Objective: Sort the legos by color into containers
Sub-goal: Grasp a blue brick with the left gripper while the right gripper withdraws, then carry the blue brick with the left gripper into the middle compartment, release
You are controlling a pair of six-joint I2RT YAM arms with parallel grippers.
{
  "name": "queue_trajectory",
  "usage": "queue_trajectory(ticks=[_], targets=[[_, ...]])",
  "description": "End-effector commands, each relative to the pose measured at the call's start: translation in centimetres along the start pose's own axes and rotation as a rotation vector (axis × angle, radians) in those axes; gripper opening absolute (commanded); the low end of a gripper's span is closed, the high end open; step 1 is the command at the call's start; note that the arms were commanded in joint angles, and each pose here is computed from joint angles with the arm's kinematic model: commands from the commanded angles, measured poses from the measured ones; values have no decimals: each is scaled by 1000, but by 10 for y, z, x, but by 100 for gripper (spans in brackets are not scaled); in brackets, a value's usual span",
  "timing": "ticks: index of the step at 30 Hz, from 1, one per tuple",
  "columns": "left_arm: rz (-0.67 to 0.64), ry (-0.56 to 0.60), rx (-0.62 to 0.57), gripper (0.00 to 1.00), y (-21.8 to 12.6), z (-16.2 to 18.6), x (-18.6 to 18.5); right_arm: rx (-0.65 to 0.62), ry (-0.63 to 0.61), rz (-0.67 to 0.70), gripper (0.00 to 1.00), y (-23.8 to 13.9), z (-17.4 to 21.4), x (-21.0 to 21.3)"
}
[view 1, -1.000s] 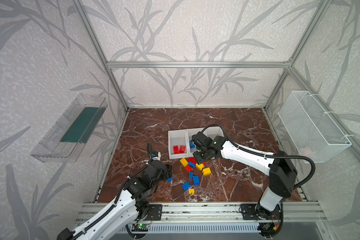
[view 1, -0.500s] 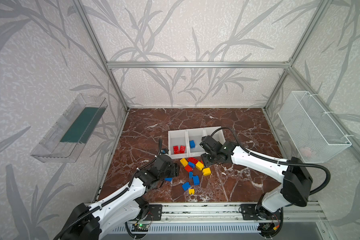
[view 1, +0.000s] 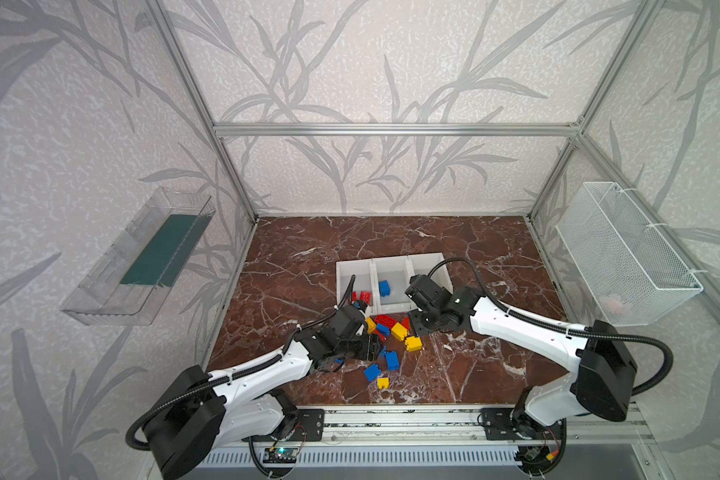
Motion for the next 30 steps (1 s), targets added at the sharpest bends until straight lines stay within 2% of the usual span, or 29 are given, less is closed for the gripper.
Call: queue_trajectory(ticks=[1, 8, 14, 20, 25, 30], targets=[[40, 39, 16, 71, 5, -9, -11, -23, 21, 7, 54, -6, -2, -6], [-22, 11, 130, 61, 24, -1, -7, -17, 20, 8, 54, -5, -2, -8], [-11, 15, 144, 55, 36, -8, -13, -11, 21, 6, 54, -3, -1, -9], [-40, 11, 169, 44, 44, -4, -11, -11, 24, 9, 54, -3, 1, -11], [-59, 10, 169, 33, 43, -2, -9, -12, 36, 12, 54, -3, 3, -15], [-50, 26, 139, 26, 35, -11, -14, -24, 37, 15, 54, -6, 2, -16]])
Point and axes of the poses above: each gripper's point midway between its finger pads, its own y axis out along the fingers, its own x axis along the line the jaws close on, z = x × y, the point moved 5 cm from there along -y, back along the fingers, and after that the axes turned 13 degrees about y, right-handed, at the moved point
